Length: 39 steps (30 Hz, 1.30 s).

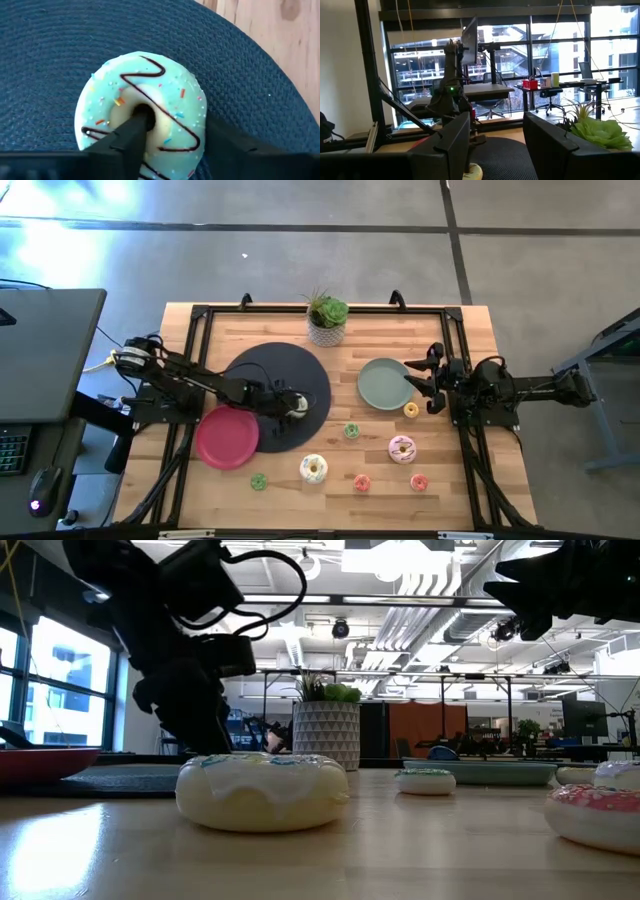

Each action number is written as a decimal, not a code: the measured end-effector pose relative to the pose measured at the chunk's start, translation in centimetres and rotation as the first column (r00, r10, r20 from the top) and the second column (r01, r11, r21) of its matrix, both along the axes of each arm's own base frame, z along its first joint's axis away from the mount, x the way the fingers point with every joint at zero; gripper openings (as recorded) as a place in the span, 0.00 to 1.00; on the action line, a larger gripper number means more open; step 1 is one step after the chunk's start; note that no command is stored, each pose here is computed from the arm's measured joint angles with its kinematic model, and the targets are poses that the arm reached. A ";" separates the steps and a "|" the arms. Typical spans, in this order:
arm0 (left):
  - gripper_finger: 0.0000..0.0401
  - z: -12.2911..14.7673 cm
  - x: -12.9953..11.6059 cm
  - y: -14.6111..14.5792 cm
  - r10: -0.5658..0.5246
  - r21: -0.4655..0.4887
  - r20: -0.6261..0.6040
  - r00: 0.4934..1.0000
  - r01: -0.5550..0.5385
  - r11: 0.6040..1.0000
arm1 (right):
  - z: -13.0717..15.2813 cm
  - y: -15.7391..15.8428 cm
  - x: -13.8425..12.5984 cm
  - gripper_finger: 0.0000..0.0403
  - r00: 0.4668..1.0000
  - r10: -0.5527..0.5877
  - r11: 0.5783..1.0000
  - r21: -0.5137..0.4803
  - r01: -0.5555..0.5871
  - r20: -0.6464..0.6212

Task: Pick & Place donuts
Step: Put the large blue donut on the red plate

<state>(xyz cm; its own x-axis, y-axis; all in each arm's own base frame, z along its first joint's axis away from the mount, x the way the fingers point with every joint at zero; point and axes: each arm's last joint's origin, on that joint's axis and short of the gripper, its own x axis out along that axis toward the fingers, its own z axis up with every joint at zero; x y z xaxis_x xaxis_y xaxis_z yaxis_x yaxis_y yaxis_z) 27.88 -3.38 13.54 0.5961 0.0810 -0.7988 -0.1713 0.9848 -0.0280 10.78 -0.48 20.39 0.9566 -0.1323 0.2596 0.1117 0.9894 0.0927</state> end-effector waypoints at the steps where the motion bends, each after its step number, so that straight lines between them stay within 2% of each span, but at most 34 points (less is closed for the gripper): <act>1: 0.35 0.0 -0.1 0.0 0.001 0.006 -0.004 1.000 -0.001 1.000 | 0.0 0.0 0.0 0.43 1.000 0.000 1.000 0.000 0.000 0.000; 7: 0.06 0.8 -0.6 0.1 0.000 0.011 -0.012 1.000 0.000 1.000 | 0.0 0.0 0.0 0.43 1.000 0.000 1.000 0.000 0.000 0.000; 8: 0.04 1.2 -0.9 0.1 0.001 0.013 -0.027 1.000 -0.001 1.000 | 0.0 0.0 0.0 0.43 1.000 0.000 1.000 0.000 0.000 0.000; 15: 0.07 7.4 -3.7 0.4 0.062 0.036 -0.163 0.985 -0.057 0.998 | 0.0 0.0 0.0 0.43 1.000 0.000 1.000 -0.001 0.000 -0.002; 19: 0.02 11.6 -6.0 0.4 0.108 0.013 -0.158 0.982 -0.108 0.994 | 0.0 0.0 0.0 0.43 1.000 0.000 1.000 -0.001 0.000 -0.005; 24: 0.02 14.0 -9.9 -0.4 0.178 -0.084 -0.122 0.976 -0.189 0.978 | -0.3 0.0 0.1 0.43 1.000 0.002 1.000 0.007 -0.002 -0.028; 28: 0.02 13.2 -12.2 -1.9 0.176 -0.142 -0.091 0.980 -0.188 0.972 | -0.5 0.0 0.2 0.43 0.999 0.002 1.000 0.008 -0.002 -0.049; 33: 0.02 9.5 -13.8 -3.5 0.197 -0.138 -0.162 0.967 -0.220 0.966 | -0.6 0.0 0.2 0.43 0.998 0.009 0.999 0.033 -0.007 -0.056; 39: 0.02 5.9 -14.5 -4.8 0.222 -0.156 -0.211 0.952 -0.257 0.954 | -0.6 0.0 0.2 0.43 0.998 0.011 0.999 0.041 -0.009 -0.059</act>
<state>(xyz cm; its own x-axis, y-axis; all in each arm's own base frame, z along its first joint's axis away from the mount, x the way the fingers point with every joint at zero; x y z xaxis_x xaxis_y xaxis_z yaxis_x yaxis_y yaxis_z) 13.38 -8.18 19.43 0.4138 0.0478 -0.9091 -0.4204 0.8958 -0.1443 11.02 -0.49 19.79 0.9715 -0.1321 0.1966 0.1086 0.9861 0.1260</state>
